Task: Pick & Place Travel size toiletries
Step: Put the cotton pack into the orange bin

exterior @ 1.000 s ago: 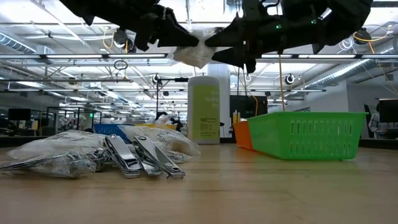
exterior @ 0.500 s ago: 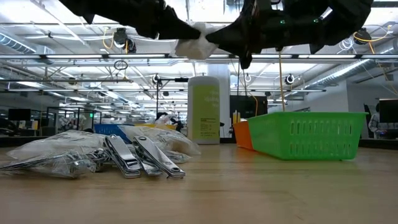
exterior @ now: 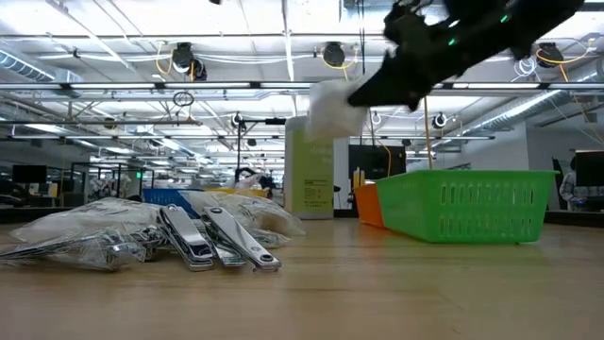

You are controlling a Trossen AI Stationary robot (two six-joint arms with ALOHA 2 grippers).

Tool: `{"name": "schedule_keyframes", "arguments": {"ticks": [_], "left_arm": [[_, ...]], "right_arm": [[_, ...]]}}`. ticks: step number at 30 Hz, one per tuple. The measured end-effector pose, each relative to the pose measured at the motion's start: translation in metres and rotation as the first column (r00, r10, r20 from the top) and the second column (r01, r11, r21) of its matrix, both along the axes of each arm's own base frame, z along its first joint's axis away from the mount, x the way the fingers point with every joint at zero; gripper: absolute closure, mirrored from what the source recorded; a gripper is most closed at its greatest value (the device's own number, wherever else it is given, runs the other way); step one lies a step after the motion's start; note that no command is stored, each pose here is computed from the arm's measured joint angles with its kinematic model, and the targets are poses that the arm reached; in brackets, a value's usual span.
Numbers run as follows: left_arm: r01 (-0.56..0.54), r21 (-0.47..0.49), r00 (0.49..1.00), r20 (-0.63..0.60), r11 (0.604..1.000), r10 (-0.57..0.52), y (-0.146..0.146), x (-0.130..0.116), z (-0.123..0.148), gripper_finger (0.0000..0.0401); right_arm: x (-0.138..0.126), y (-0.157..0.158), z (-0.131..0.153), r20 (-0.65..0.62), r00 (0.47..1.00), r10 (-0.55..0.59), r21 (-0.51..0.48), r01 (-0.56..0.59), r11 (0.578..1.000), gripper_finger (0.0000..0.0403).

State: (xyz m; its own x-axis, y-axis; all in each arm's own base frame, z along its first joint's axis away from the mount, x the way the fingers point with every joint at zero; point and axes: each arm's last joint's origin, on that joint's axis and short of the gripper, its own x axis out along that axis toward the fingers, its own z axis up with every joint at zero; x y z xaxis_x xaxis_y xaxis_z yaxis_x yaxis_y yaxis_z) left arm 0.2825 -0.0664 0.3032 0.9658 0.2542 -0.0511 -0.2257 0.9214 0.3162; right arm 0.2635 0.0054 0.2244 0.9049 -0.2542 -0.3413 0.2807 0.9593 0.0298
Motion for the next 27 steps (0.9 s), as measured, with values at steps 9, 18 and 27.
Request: {"name": "schedule_keyframes", "arguments": {"ticks": [9, 18, 27], "left_arm": [[-0.166, -0.04, 0.986, -0.032, 0.985, 0.164, -0.028, -0.047, 0.014, 0.0154], [-0.195, -0.102, 0.979, -0.075, 0.975, 0.188, -0.036, -0.055, 0.006, 0.0164], [-0.218, -0.223, 0.976, -0.067, 0.95, 0.208, -0.036, -0.051, 0.0, 0.0162]], "right_arm": [[-0.048, 0.005, -0.001, -0.196, 0.903, -0.383, -0.033, 0.384, 0.923, 0.04], [-0.052, -0.002, -0.032, -0.28, 0.848, -0.45, -0.008, 0.467, 0.884, 0.0377], [-0.049, -0.005, -0.046, -0.263, 0.889, -0.376, 0.116, 0.416, 0.902, 0.033]]}}
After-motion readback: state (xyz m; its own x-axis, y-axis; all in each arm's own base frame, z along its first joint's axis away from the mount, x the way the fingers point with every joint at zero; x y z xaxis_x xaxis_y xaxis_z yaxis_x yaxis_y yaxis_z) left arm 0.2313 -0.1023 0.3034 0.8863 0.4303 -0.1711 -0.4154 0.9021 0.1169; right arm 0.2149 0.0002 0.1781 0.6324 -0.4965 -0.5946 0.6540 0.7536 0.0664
